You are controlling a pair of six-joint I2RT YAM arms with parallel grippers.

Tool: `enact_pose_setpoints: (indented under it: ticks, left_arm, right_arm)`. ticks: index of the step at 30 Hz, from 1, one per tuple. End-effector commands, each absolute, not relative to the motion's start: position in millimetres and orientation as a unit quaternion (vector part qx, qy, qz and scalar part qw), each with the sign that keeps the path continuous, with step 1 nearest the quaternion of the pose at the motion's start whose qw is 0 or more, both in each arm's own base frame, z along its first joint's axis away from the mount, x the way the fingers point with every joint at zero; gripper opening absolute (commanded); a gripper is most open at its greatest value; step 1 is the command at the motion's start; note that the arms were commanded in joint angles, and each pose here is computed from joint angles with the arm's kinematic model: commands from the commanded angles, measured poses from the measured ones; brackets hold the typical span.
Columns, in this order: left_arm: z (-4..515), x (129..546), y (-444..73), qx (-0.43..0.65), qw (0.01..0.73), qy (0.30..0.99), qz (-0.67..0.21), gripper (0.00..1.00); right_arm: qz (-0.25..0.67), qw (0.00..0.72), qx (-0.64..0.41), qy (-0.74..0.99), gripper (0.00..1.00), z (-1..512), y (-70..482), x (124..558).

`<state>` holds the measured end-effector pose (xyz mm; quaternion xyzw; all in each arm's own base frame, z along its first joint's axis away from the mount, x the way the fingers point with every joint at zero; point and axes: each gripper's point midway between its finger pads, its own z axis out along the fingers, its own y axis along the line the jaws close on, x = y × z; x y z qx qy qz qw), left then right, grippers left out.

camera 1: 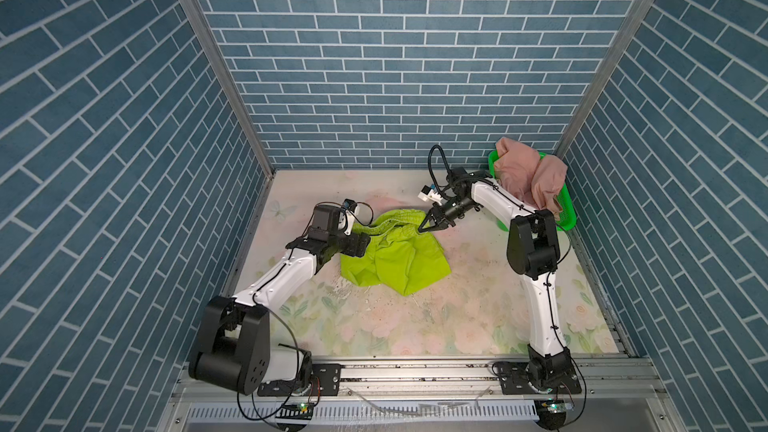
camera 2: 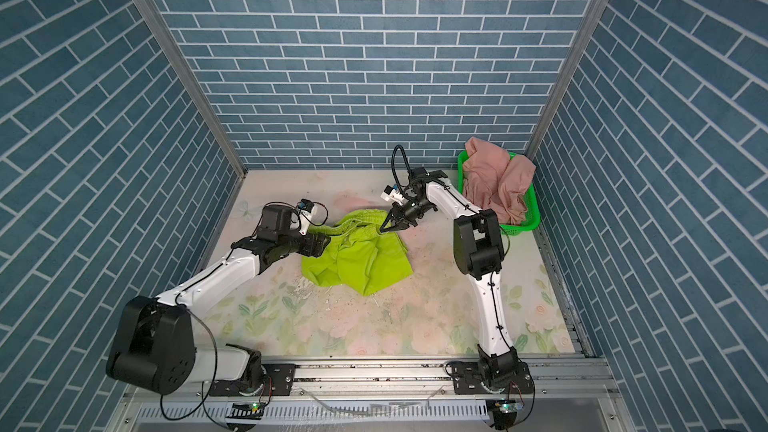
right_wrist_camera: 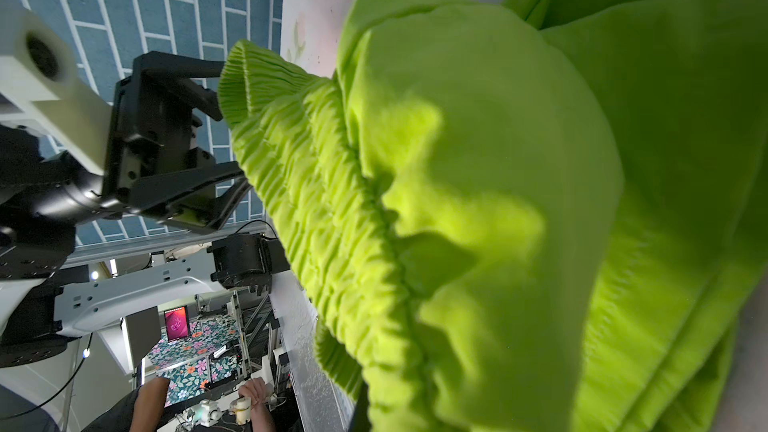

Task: Fold and stack the shorts

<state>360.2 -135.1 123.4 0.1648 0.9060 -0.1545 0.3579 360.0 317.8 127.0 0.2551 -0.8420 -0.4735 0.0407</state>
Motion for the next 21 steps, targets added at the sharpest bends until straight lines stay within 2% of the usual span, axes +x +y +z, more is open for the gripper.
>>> enact_pose_setpoints:
  ticks: [1, 2, 4, 6, 9, 13, 16, 21]
  left_arm:
    - [133.1, 365.4, -145.8, 0.196, 0.353, 0.897, -0.182, 0.46]
    - [133.8, 364.6, -147.1, 0.196, 0.348, 0.897, -0.188, 0.37]
    - [136.3, 361.9, -148.3, 0.192, 0.341, 0.899, -0.196, 0.12]
    - [143.8, 359.5, -147.1, 0.181, 0.341, 0.901, -0.198, 0.0]
    - [157.8, 357.0, -142.4, 0.157, 0.342, 0.906, -0.195, 0.0]
    - [169.0, 357.8, -127.7, 0.105, 0.329, 0.924, -0.167, 0.0]
    - [171.6, 358.3, -124.0, 0.072, 0.312, 0.933, -0.164, 0.0]
    - [175.4, 360.2, -127.2, 0.05, 0.315, 0.93, -0.182, 0.0]
  right_arm:
    - [-0.497, 0.013, 0.288, -0.819, 0.0, 159.9, 318.0, 357.3]
    - [-0.495, 0.011, 0.288, -0.82, 0.0, 159.7, 317.3, 358.7]
    - [-0.48, 0.005, 0.288, -0.829, 0.0, 158.0, 314.5, 363.7]
    - [-0.461, -0.003, 0.29, -0.839, 0.02, 155.4, 311.7, 369.3]
    - [-0.427, -0.036, 0.292, -0.855, 0.27, 157.5, 308.3, 385.0]
    - [-0.373, -0.118, 0.277, -0.878, 0.46, 180.1, 300.5, 408.8]
    - [-0.318, -0.189, 0.238, -0.898, 0.53, 188.6, 289.2, 415.5]
    - [-0.256, -0.26, 0.211, -0.907, 0.63, 175.1, 297.5, 361.6]
